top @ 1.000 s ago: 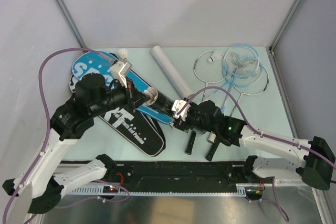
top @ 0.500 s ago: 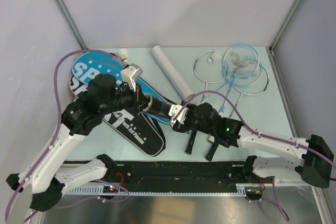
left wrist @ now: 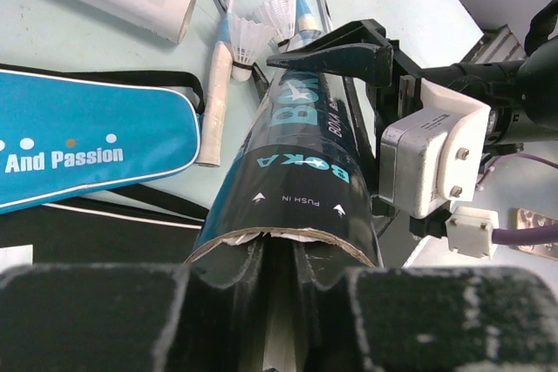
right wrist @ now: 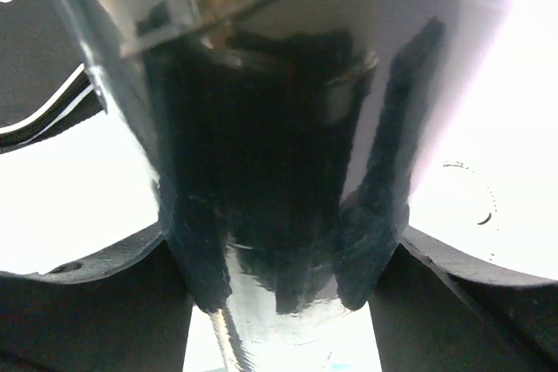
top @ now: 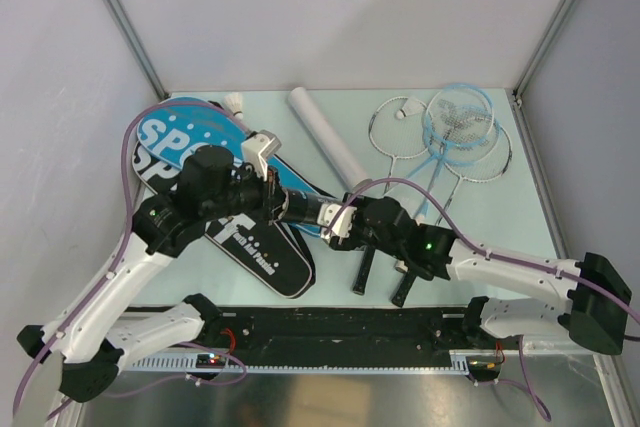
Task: Pack up the badminton gear
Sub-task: Place the shuttlecock at the shuttle tube, then pick up the shuttlecock at the center of the board.
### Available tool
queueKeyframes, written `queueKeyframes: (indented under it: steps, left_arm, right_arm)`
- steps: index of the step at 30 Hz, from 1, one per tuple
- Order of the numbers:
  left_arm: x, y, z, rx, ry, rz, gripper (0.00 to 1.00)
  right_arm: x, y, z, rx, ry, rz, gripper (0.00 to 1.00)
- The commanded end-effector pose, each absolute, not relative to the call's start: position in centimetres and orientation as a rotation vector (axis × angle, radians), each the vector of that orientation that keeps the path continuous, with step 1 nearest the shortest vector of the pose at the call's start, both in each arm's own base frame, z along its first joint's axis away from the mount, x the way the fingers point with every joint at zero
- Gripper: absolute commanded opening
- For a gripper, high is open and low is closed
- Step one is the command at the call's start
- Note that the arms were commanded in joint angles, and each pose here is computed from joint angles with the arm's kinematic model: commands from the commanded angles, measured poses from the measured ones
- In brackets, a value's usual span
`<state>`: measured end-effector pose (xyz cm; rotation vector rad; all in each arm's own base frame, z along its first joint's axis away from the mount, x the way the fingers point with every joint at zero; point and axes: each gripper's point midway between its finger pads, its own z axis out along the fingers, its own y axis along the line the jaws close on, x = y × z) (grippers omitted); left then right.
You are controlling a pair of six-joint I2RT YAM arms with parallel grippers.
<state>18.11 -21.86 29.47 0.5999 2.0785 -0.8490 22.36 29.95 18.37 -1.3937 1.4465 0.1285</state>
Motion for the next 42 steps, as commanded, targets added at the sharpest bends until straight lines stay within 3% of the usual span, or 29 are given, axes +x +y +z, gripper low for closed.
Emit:
queueKeyframes:
  steps: [1, 6, 13, 18, 30, 37, 42]
  left_arm:
    - [18.5, -21.6, 30.5, 0.556, 2.037, -0.832, 0.23]
    - [18.5, -19.4, 35.0, 0.464, 1.905, -0.776, 0.43]
    - [18.4, -17.0, 39.6, 0.371, 1.778, -0.722, 0.56]
    - [21.3, -13.2, 40.9, 0.214, 1.743, -0.481, 0.67]
    - [36.4, -7.6, 36.0, -0.093, 1.974, -0.15, 0.89]
    - [48.6, -4.5, 30.4, -0.225, 2.11, -0.196, 0.89]
    - [56.8, -2.5, 29.3, -0.236, 2.076, -0.207, 0.88]
  right_arm:
    - [23.3, 32.1, 24.2, -1.248, 1.331, 0.192, 0.28]
    - [24.0, 30.7, 23.5, -1.2, 1.422, 0.228, 0.28]
    - [23.4, 30.0, 23.2, -1.178, 1.454, 0.287, 0.28]
    - [22.9, 29.0, 23.2, -1.125, 1.515, 0.317, 0.28]
    - [19.0, 25.5, 27.8, -0.971, 1.503, 0.423, 0.28]
    - [17.7, 24.9, 29.4, -0.952, 1.457, 0.473, 0.28]
    - [17.3, 24.9, 30.0, -0.955, 1.43, 0.494, 0.28]
